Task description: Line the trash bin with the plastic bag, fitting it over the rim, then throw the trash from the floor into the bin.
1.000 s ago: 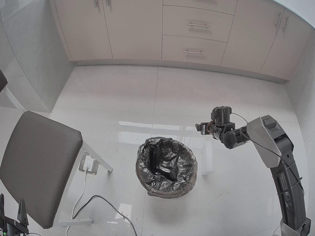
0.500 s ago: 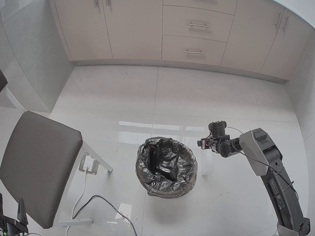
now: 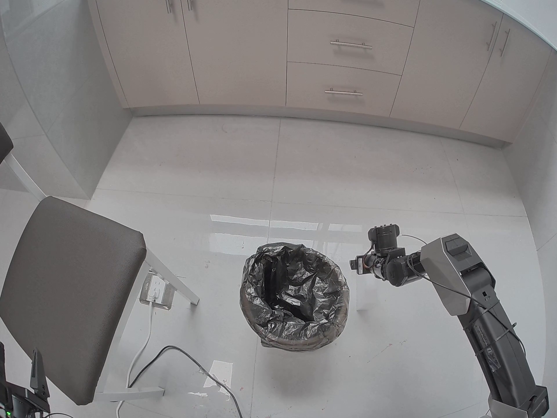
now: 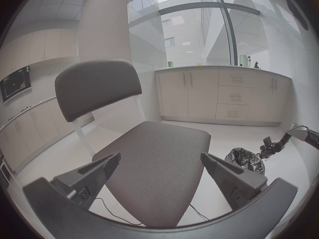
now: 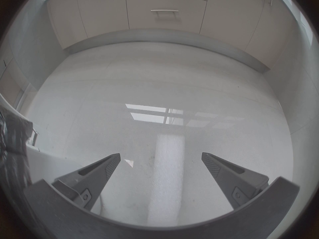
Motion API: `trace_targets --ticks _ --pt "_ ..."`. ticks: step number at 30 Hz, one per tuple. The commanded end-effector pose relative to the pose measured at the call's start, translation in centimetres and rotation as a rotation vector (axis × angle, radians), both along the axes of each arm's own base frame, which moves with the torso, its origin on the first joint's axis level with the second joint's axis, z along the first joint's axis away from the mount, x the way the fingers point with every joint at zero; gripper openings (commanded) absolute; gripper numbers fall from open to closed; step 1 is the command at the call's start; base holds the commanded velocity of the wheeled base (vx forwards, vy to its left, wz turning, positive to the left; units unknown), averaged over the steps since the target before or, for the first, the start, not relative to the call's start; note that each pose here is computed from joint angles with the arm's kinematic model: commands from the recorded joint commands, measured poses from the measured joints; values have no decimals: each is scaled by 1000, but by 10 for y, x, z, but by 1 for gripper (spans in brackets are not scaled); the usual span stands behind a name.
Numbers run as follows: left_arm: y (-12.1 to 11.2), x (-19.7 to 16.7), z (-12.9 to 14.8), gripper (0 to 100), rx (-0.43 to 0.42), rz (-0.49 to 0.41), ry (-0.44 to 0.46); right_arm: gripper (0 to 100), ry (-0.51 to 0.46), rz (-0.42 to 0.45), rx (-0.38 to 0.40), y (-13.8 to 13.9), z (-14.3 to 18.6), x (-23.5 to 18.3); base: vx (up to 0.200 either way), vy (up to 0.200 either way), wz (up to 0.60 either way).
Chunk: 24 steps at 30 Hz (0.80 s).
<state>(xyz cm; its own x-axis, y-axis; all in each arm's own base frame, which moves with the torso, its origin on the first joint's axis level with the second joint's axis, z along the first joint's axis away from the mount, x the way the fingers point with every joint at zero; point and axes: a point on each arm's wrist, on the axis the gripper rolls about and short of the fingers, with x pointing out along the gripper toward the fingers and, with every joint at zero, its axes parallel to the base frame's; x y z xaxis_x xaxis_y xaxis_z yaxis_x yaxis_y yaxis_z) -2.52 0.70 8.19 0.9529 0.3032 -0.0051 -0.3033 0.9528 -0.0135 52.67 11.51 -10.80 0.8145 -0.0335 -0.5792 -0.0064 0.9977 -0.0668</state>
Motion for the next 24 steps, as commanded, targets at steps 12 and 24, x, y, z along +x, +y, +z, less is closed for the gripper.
trace_targets --ticks 12,24 --pt "0 -1 0 100 -6 0 -12 100 244 -39 -72 -16 -80 -26 0 0 0" --pt "0 -1 0 100 -9 0 -14 0 233 -94 -62 -17 -80 -26 0 0 0"
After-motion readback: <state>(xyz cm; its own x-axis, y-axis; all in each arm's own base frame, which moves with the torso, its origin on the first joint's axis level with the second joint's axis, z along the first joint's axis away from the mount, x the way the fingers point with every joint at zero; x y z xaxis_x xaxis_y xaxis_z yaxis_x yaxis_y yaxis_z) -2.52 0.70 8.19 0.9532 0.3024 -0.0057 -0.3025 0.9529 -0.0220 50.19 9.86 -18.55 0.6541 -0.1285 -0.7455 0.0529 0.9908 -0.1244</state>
